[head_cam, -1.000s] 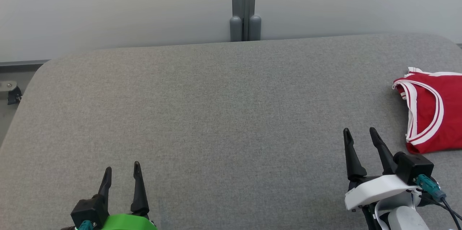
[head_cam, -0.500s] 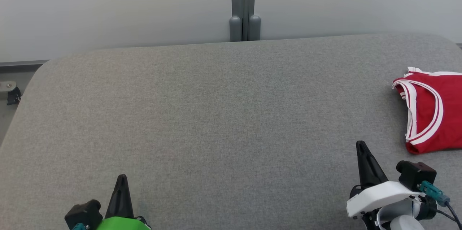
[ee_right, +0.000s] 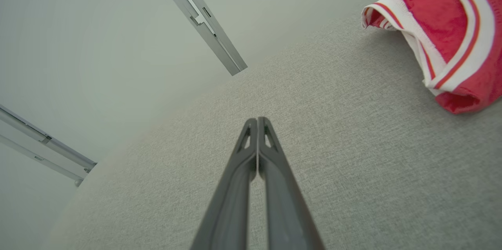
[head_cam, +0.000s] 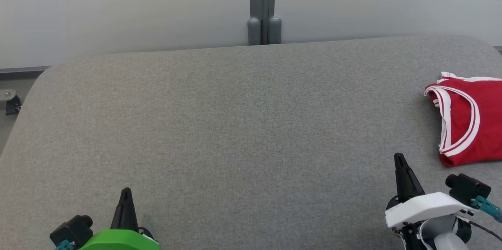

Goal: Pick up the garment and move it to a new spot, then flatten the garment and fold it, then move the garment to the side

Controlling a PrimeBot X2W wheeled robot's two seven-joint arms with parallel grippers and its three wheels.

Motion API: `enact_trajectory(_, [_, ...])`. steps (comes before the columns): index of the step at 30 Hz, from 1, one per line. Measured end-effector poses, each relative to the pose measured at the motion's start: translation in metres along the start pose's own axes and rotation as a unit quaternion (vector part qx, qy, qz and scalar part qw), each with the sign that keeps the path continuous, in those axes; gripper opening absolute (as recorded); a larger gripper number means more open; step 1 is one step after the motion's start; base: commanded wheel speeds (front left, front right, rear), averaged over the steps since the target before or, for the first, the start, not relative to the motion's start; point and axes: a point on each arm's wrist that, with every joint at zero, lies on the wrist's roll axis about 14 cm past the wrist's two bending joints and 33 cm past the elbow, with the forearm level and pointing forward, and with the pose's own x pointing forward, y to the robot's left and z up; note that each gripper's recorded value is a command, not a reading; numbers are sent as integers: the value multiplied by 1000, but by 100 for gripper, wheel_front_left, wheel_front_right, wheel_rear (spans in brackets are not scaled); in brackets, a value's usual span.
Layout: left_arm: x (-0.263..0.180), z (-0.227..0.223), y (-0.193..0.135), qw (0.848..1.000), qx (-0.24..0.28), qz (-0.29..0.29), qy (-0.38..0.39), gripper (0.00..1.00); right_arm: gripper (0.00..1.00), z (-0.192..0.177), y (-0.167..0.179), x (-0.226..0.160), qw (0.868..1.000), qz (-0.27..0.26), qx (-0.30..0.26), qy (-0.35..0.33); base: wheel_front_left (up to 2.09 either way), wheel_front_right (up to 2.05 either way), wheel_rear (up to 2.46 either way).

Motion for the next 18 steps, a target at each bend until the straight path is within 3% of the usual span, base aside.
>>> enact_trajectory(18, [10, 9, -3, 991, -132, -5, 8, 0, 0, 7, -8, 2, 991, -20, 134, -2, 0, 0, 0])
